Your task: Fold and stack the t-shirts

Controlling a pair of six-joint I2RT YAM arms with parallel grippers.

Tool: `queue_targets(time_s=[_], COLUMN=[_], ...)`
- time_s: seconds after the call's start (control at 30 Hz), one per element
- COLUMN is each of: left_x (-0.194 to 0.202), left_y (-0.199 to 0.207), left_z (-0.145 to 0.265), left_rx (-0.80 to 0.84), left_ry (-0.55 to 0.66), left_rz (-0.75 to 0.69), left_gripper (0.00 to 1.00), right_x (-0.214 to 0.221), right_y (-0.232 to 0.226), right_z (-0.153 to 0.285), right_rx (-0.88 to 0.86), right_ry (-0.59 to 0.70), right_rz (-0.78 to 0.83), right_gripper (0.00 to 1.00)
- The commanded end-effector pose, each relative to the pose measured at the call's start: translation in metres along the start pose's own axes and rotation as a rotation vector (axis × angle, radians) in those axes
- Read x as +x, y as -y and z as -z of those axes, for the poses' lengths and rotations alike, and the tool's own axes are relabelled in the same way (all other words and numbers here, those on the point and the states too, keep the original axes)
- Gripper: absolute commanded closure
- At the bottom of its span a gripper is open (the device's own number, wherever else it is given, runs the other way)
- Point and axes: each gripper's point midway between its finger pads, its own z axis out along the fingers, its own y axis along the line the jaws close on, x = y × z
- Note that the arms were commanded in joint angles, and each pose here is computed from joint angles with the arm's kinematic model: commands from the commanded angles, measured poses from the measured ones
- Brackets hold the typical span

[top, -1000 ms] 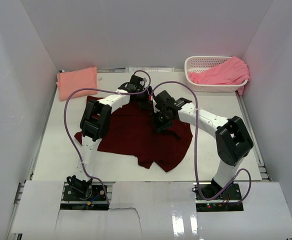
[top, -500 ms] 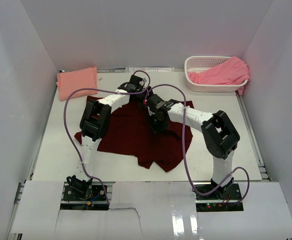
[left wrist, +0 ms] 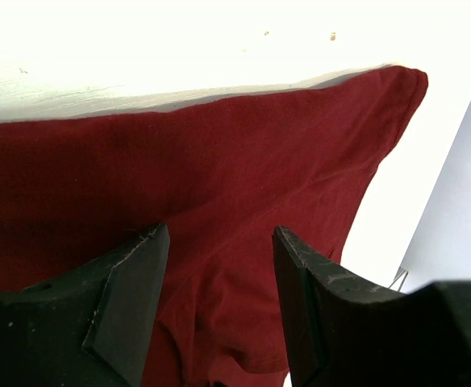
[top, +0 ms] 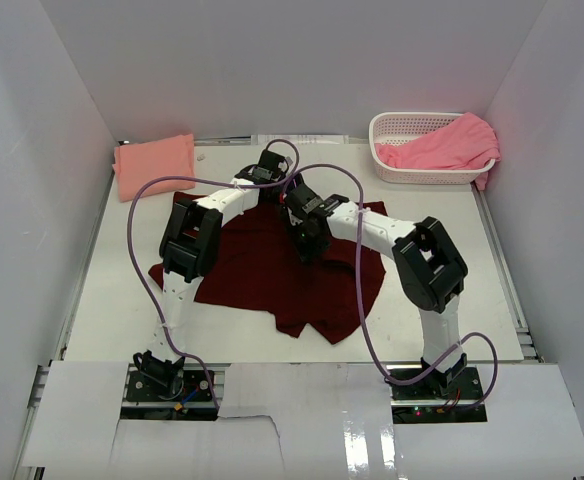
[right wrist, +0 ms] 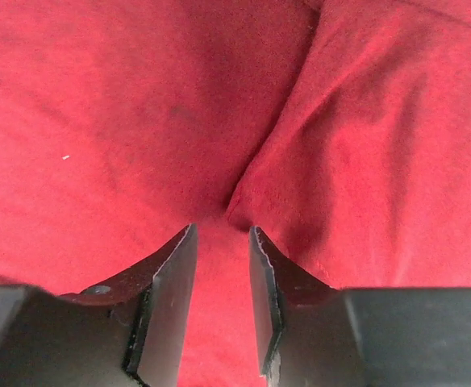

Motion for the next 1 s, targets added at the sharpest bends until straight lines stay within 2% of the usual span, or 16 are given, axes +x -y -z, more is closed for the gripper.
queue_targets(time_s=[0.0,0.23,0.37,0.4,0.67,0.97], left_x=[0.019,0.019,0.022,0.023,0.029,0.032], left_y=[-0.031,-0.032,-0.038,-0.039,-0.049,-0.054], left_z=[-0.007,-0.007,-0.007,-0.008,-0.014,-0.019], left_rx=[-0.100,-0.106,-0.124,-0.127,-0.142,-0.148], left_ry=[-0.060,-0.063,-0.065,-0.068,-0.083,-0.089], left_rz=[0.036,0.037,0.039,0.040,0.049,0.048], left_gripper=[0.34,0.34,0.34,0.34,0.34,0.34], right_x=[-0.013,-0.017,-0.019,-0.019,-0.023,-0.031], right_y=[0.000,0.006,0.007,0.007,0.002,-0.025], right_z=[-0.008,-0.018,-0.014,-0.013,-0.004,0.009], right_rx=[0.018,0.051,0.057,0.054,0.029,-0.107], right_ry=[0.032,0.038,0.049,0.050,0.075,0.101], right_rz=[0.024,0.034,0.034,0.034,0.029,-0.005], right_gripper=[0.62,0.68,0.90,0.92,0.92,0.92])
